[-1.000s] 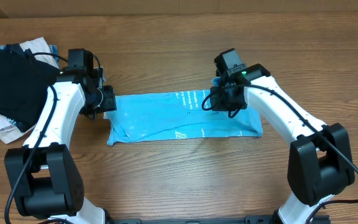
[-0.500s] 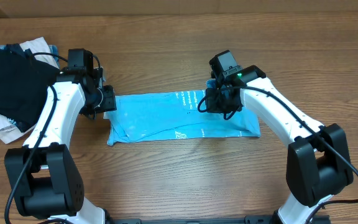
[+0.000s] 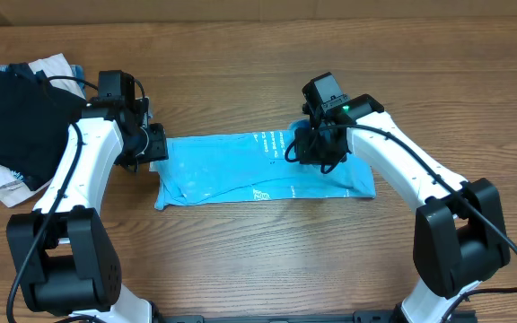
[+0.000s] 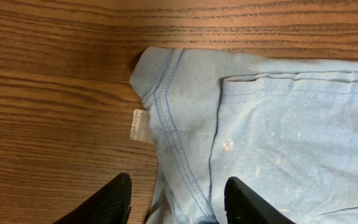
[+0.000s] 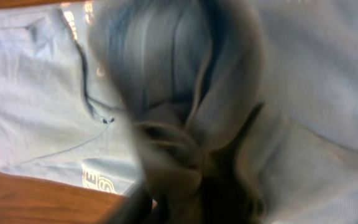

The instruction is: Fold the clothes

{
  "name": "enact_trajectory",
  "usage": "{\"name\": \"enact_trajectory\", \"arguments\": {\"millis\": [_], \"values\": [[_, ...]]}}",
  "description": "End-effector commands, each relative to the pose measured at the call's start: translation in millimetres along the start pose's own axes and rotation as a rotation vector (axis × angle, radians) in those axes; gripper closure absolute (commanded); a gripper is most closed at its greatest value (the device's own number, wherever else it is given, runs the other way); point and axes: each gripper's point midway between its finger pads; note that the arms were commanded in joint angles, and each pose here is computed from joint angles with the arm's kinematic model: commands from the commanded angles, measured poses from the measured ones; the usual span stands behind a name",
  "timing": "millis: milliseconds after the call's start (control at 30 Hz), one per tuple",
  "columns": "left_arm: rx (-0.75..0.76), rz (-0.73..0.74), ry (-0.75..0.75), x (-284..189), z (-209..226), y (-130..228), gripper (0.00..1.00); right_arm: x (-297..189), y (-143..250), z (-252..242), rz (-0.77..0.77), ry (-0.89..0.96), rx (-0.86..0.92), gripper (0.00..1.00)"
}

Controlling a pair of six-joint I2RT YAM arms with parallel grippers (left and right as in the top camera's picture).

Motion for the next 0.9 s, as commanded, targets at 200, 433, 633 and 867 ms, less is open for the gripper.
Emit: {"name": "enact_trajectory", "arguments": {"millis": [200,433,633,867], "values": [[0.001,-0.034,-0.001,-9.8,1.1,-8.1,0.48,-9.0,-21.6,-24.9,-0.095,0.134,-0.038,0.37],[0.001,-0.033,-0.001,-9.8,1.1,-8.0,0.48,-16.2,-25.1,-68.6,-0.081,0.229,0.042,0.41],[0.001,-0.033,-0.001,-9.8,1.1,-8.0,0.48,-12.1,-13.3,-81.9,-0.016,0.211,0.048,0.45],[0.001,-0.029,-0.002,-9.8,1.1,-7.1,0.48,4.9,3.5,-62.7,0.051,0.073,-0.049,0.45]]}}
Point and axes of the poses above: each gripper's point midway between its finger pads, its own x axis out along the fingers, its own z axis along the line the jaws close on, y = z × x, and after that the axes turned 4 degrees about x, right-handed
